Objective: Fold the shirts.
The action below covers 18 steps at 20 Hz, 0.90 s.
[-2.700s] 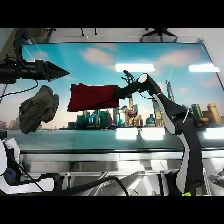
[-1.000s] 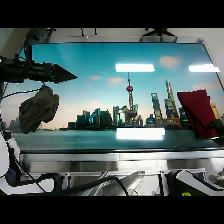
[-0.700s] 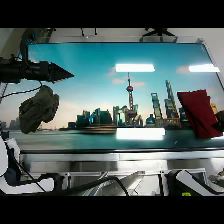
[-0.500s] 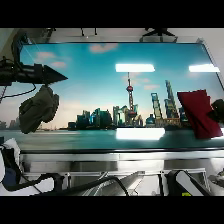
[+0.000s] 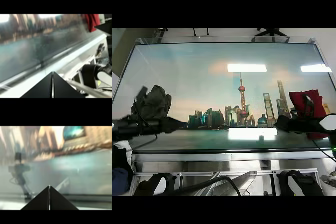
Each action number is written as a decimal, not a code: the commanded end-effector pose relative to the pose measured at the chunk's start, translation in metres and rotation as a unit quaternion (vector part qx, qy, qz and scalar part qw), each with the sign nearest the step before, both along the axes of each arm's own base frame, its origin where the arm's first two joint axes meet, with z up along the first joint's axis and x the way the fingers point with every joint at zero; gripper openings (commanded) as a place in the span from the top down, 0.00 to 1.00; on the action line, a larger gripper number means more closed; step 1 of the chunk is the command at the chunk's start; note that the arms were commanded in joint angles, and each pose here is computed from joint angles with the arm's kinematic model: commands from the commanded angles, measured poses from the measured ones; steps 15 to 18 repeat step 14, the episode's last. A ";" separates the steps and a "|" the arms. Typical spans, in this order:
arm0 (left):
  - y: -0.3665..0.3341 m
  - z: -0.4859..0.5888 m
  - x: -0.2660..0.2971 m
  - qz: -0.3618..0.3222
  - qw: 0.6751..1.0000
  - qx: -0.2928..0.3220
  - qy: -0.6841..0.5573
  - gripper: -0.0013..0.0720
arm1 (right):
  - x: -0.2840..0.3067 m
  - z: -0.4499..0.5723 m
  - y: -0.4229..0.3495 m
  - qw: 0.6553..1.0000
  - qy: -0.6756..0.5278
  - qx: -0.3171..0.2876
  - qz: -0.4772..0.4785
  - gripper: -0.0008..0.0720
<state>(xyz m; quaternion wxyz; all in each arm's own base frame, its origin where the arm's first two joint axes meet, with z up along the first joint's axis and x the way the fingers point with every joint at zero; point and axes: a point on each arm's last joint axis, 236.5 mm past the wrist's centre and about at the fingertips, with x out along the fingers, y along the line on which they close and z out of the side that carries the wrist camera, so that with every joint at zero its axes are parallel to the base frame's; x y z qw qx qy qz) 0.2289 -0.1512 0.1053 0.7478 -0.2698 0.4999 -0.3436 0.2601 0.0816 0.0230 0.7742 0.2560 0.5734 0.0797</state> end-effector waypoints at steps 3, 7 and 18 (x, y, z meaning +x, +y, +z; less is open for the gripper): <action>-0.007 -0.041 -0.044 0.020 1.000 0.001 0.012 0.96 | -0.020 -0.010 0.024 0.999 0.017 0.011 0.040 0.96; -0.008 -0.039 -0.051 0.025 1.000 0.002 0.000 0.96 | -0.021 -0.010 0.024 0.999 0.019 0.011 0.040 0.96; -0.009 -0.033 -0.056 0.025 1.000 0.004 -0.014 0.96 | -0.021 -0.010 0.024 0.999 0.019 0.011 0.040 0.96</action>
